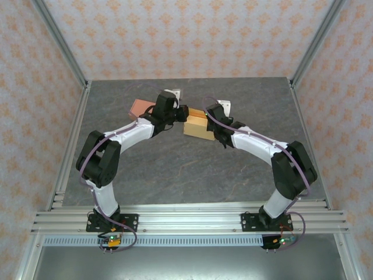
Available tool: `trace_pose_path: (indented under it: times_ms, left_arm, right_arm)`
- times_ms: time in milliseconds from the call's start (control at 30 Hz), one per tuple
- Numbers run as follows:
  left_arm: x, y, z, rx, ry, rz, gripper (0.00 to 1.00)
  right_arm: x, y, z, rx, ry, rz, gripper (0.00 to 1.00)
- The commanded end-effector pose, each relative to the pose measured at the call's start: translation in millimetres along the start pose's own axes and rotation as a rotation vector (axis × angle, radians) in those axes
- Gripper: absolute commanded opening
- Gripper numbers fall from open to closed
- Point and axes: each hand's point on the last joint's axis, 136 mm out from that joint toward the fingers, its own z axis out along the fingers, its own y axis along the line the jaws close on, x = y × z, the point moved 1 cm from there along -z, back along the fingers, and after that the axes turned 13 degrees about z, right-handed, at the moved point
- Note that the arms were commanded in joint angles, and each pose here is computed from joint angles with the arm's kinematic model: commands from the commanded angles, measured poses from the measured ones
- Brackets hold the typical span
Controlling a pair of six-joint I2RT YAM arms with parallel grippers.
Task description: Fold the paper box
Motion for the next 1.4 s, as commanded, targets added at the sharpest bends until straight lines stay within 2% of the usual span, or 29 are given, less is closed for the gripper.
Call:
trace_pose_path:
  times_ms: [0, 200, 333, 433, 600, 700, 733, 867, 967, 1033, 1167, 1267, 1367]
  left_arm:
    - [11, -21, -8, 0.068, -0.007, 0.039, 0.00]
    - [37, -15, -18, 0.016, -0.057, 0.118, 0.00]
    - [53, -26, -22, 0.022, -0.096, 0.206, 0.00]
    - [70, -30, -20, -0.006, -0.095, 0.302, 0.00]
    - [86, -21, -15, -0.067, -0.074, 0.353, 0.00]
    - [86, -17, -13, -0.093, -0.067, 0.375, 0.00]
    - [85, -17, -13, -0.099, -0.066, 0.383, 0.00]
    - [83, -16, -10, -0.114, -0.054, 0.402, 0.00]
    - [85, -18, -7, -0.116, -0.047, 0.416, 0.00]
    - [88, -18, -5, -0.121, -0.041, 0.420, 0.00]
    - [91, -17, -2, -0.126, -0.033, 0.413, 0.00]
    - [91, -16, -2, -0.133, -0.033, 0.407, 0.00]
    - [89, -16, -3, -0.134, -0.037, 0.404, 0.00]
  right_arm:
    - [3, 5, -3, -0.028, -0.002, 0.001, 0.00]
    - [5, 5, -3, -0.038, -0.001, 0.008, 0.00]
    - [8, 5, -4, -0.058, 0.003, 0.021, 0.02]
    - [7, 4, -8, -0.072, -0.007, 0.031, 0.09]
    - [0, 4, -27, -0.143, -0.037, 0.026, 0.18]
    - [-1, 0, -42, -0.193, -0.031, 0.019, 0.29]
    - [-3, -3, -48, -0.209, -0.027, 0.029, 0.36]
    - [-10, -22, -66, -0.227, -0.006, 0.201, 0.57]
    - [-19, -42, -77, -0.177, -0.008, 0.465, 0.71]
    - [-16, -52, -75, -0.112, 0.034, 0.690, 0.75]
    - [13, -38, -58, -0.063, 0.253, 1.014, 0.83]
    - [34, -16, -42, -0.094, 0.385, 1.118, 0.83]
    - [52, -19, -31, -0.037, 0.423, 1.132, 0.81]
